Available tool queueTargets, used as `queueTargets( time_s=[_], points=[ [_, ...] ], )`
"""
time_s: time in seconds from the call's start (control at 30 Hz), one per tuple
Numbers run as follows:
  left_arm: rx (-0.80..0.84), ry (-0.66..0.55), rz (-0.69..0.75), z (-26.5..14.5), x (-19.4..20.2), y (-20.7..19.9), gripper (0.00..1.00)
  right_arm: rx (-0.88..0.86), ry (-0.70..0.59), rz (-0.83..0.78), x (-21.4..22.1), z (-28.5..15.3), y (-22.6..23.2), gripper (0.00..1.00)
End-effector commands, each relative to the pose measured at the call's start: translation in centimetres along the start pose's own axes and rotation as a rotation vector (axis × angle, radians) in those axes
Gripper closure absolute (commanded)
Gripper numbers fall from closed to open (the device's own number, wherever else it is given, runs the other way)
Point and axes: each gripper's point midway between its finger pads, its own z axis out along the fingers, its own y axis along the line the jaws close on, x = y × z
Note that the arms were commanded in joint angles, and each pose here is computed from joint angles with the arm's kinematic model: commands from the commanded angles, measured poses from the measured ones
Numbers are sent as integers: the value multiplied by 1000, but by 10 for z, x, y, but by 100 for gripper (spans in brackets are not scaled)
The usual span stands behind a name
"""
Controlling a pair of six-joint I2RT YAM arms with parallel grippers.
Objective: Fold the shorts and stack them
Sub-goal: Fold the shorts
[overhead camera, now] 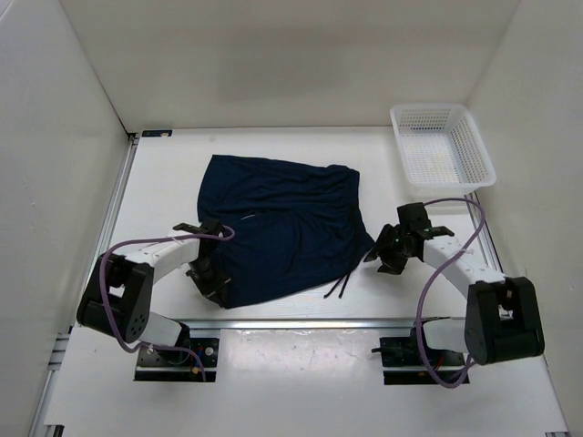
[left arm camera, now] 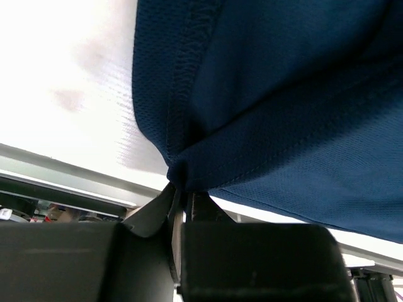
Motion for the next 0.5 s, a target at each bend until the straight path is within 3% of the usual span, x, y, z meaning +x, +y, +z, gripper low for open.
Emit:
queueTargets(
  time_s=[0.0, 0.23, 0.47],
  points=[
    [54, -88, 0, -15, -15, -14, 90, -94, 5, -42, -12, 2, 24, 44],
    [54, -111, 10, -26, -18, -14, 90, -119, 23, -24, -21, 22, 33, 56],
    [58, -138, 10, -31, -22, -14, 90, -129, 12, -16, -24, 25, 36, 58]
  ],
)
